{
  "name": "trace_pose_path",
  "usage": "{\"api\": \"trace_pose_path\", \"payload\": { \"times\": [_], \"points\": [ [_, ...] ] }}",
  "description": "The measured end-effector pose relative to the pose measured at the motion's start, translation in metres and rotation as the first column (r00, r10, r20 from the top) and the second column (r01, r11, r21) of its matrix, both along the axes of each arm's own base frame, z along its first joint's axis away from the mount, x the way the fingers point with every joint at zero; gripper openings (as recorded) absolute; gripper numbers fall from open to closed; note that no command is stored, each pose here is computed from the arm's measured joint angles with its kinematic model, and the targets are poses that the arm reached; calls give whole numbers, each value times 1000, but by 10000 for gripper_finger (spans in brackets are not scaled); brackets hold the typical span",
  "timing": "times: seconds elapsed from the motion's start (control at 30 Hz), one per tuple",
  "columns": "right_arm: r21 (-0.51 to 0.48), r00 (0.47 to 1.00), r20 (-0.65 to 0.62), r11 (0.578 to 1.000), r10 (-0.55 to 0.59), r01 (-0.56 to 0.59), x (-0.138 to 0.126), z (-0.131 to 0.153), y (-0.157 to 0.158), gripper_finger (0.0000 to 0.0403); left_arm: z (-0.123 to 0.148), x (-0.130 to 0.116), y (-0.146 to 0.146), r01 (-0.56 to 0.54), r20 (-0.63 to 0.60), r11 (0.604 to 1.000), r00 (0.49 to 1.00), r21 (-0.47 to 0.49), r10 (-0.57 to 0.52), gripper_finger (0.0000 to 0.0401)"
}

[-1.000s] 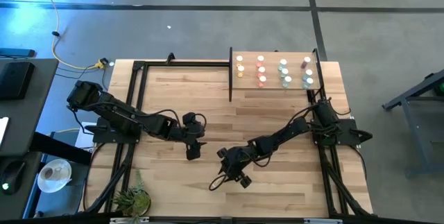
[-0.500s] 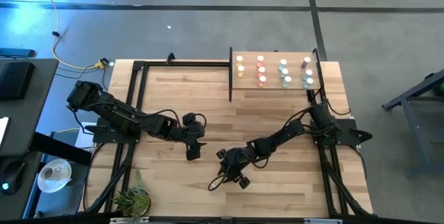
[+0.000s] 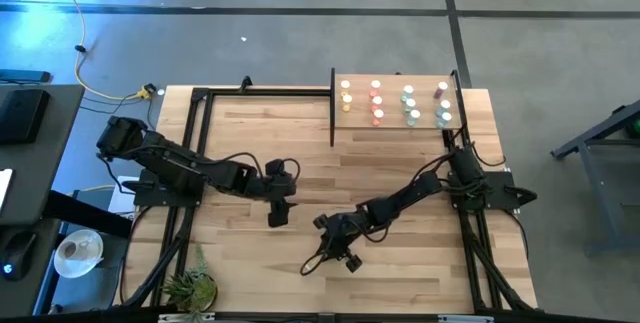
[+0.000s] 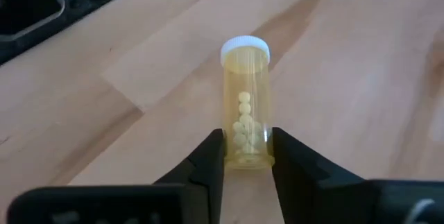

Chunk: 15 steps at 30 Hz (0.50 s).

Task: Pick and place medicine bottles onto shelf by color
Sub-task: Put the yellow pill bottle on the shelf aligned with the other yellow pill bottles

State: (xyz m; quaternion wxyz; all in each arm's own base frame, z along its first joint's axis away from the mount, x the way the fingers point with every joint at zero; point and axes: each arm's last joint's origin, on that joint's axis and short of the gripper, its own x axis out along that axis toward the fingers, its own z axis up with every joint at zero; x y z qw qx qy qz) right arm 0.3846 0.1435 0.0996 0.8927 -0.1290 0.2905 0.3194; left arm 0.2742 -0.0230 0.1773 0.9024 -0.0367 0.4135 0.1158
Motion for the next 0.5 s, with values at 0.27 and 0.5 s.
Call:
{"api": "trace_pose_path", "payload": {
  "times": [0.27,0.5],
  "points": [
    [-64,998,36,996,-55,57,-6,39,-11,89,23,3,16,96,4,993,995,63,-97,246],
    [-128,983,105,978,-153,166,-20,95,-31,88,56,-3,26,167,86,967,979,192,-186,246]
  ]
}}
